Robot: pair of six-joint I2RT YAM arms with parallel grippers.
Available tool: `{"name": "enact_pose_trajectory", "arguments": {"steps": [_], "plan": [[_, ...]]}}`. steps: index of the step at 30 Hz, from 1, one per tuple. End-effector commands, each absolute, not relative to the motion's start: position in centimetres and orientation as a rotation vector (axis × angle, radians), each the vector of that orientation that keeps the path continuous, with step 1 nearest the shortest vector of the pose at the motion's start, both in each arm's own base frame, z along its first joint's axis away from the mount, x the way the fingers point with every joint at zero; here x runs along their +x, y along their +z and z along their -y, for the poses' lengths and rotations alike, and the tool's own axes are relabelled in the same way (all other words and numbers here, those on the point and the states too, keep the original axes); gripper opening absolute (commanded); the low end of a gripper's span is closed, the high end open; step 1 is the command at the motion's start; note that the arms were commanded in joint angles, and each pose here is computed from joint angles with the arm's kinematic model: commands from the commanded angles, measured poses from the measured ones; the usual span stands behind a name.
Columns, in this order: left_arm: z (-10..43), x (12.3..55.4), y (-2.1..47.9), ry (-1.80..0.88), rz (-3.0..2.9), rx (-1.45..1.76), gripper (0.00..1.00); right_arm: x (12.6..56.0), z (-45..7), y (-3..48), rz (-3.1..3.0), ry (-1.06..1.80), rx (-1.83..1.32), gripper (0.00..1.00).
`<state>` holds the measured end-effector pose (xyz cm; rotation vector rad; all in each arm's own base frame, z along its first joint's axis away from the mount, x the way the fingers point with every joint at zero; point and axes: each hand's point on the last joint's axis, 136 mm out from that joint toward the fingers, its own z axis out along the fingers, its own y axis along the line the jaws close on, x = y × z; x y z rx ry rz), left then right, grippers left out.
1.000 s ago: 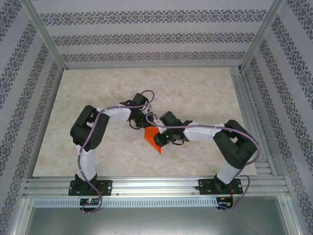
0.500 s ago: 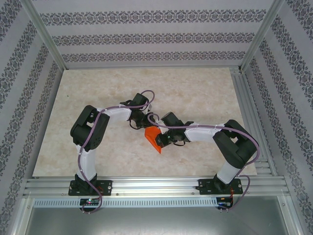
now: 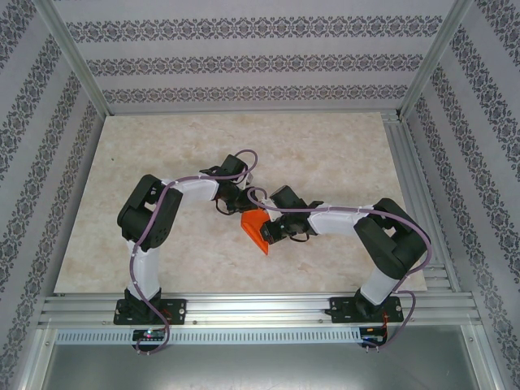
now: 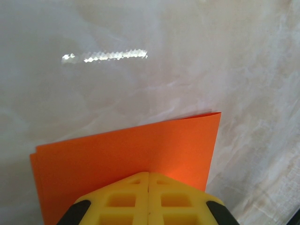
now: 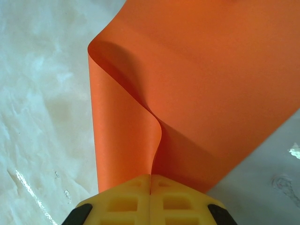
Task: Fold a paper plane with a square sheet of paper (fold left side to right side)
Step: Third fold the triangle at the center of the table.
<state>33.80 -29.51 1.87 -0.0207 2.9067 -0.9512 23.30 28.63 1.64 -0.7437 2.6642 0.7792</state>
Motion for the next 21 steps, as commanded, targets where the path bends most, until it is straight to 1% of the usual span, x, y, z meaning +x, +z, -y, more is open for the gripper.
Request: {"name": "enact_pose_trajectory", "arguments": {"steps": [1,17,21], "plan": [[29.0,32.5,-0.9,-0.841,-2.988,-0.015,0.08,23.9,-28.5,1.5,-2.667,0.755,-0.717,0.0],[29.1,32.5,-0.5,-0.853,-2.983,-0.008,0.08,22.9,-27.4,-0.2,-2.759,0.69,-0.732,0.0],[29.3,32.6,0.6,-0.869,-2.965,0.007,0.11,22.6,-26.9,-0.5,-2.788,0.673,-0.73,0.0]]}}
